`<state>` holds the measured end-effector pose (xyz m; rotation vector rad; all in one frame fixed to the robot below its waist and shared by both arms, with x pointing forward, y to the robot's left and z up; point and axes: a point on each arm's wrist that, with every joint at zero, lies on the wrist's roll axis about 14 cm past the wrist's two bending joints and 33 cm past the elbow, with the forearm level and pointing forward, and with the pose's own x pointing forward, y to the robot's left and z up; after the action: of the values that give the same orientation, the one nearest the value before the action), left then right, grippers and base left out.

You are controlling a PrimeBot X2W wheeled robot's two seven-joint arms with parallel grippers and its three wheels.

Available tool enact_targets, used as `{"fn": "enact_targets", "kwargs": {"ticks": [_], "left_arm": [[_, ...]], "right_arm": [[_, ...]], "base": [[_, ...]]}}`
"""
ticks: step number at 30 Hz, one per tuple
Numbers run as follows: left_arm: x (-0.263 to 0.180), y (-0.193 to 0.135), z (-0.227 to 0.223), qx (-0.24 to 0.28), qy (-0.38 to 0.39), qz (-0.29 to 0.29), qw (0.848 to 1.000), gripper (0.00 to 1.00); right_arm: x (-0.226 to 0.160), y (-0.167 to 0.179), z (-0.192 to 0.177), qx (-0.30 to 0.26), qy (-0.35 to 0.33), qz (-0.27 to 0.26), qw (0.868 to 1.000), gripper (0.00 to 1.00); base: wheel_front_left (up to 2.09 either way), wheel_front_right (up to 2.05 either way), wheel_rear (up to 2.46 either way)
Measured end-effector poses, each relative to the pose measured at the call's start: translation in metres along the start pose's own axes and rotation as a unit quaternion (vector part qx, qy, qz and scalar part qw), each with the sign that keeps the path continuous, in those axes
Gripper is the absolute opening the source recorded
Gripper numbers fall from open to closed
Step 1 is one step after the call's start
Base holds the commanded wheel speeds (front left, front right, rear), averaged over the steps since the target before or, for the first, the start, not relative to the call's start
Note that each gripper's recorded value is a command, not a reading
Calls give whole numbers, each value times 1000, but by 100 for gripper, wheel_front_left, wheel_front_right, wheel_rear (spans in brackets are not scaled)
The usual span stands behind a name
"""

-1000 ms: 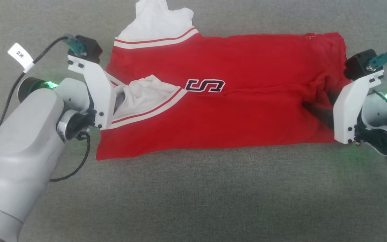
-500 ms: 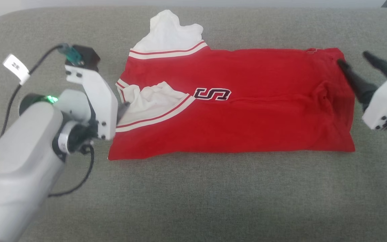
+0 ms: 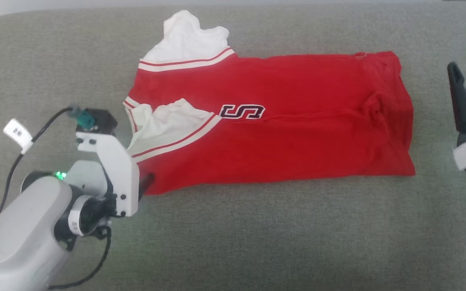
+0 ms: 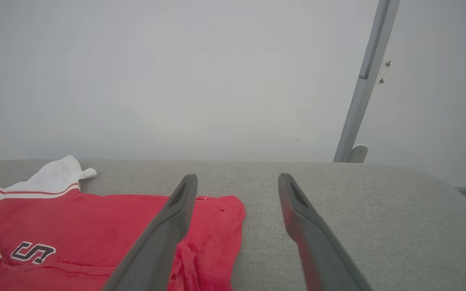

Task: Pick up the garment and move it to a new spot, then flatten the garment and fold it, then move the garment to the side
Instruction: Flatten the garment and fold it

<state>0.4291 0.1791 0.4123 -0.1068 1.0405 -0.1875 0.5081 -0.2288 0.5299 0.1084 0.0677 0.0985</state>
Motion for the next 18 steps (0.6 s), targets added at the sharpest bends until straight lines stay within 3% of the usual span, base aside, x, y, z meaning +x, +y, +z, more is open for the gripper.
{"fn": "enact_targets", "kwargs": {"ticks": [10, 12, 18], "left_arm": [[23, 11, -21, -49, 33, 13, 998, 100], [25, 11, -23, -46, 33, 9, 998, 0], [29, 13, -25, -50, 26, 0, 998, 0]], "right_arm": [[-25, -4, -32, 21, 70, -18, 997, 100], [-29, -1, -41, 29, 94, -12, 995, 100], [-44, 6, -82, 55, 203, 1, 978, 100]], "base": [[0, 0, 0], [0, 0, 0], [0, 0, 0]]}}
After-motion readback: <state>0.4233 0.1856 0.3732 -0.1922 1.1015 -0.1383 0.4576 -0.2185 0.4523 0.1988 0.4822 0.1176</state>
